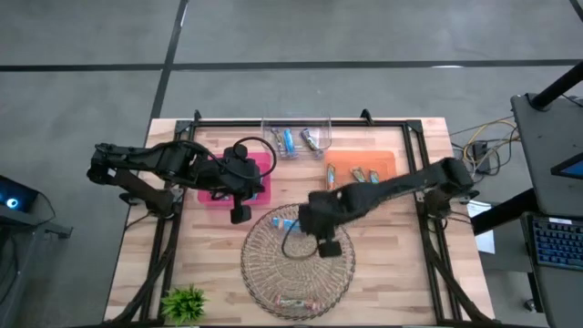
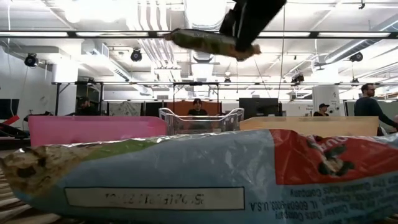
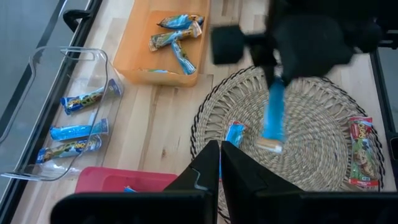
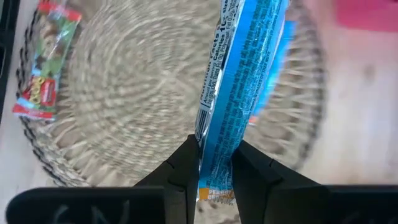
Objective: Pick and place Granola Bars by type
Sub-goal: Put the yellow granola bar into the yellow bin
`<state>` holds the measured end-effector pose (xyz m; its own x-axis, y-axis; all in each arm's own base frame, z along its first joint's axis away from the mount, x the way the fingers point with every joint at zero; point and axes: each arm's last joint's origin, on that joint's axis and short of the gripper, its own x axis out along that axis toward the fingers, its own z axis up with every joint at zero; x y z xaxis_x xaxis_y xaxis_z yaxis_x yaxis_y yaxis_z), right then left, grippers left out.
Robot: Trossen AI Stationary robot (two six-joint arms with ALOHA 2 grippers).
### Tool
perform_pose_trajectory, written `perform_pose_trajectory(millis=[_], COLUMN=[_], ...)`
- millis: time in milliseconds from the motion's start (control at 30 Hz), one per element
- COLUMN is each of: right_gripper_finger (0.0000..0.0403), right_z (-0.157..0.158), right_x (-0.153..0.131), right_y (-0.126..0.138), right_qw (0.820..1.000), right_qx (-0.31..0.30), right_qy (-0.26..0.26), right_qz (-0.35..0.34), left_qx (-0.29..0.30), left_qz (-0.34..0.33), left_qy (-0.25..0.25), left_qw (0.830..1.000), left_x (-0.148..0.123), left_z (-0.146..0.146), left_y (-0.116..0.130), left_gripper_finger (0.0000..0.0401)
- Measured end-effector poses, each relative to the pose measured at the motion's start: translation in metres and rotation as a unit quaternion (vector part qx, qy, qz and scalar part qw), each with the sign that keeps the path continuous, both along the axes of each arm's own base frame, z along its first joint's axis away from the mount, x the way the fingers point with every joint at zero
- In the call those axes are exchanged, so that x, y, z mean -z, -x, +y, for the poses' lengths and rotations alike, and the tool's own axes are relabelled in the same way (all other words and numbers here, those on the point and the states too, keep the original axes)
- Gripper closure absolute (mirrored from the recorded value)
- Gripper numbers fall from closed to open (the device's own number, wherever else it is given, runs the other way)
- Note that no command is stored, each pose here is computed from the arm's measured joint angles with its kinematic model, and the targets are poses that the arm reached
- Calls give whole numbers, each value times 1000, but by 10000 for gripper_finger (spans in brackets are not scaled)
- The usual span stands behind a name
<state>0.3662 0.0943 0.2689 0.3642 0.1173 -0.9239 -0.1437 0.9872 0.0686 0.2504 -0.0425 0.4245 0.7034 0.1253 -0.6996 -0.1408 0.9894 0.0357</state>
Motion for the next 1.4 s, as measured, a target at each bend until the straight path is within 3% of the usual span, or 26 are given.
perform_pose_trajectory(millis=[233, 467, 1000, 1200, 1400], right_gripper_finger=[335, 335, 335, 335, 335], right_z=[-49, -91, -132, -145, -159], right_x=[-37, -52, 1, 15, 28], right_y=[14, 33, 66, 84, 98], right_qw=[997, 989, 955, 922, 859], right_qx=[62, 142, 279, 366, 497], right_qy=[-8, -12, -20, -25, -52], right_qz=[-42, -22, 102, 121, 109], left_qx=[0, 1, 4, 4, 4], left_qz=[0, 0, 1, 1, 1], left_qy=[0, -1, -4, -4, -4], left_qw=[1000, 1000, 1000, 1000, 1000], left_x=[0, 0, 0, 0, 0], left_z=[0, 0, 0, 0, 0], left_y=[0, 0, 0, 0, 0], left_gripper_finger=[401, 401, 401, 401, 401])
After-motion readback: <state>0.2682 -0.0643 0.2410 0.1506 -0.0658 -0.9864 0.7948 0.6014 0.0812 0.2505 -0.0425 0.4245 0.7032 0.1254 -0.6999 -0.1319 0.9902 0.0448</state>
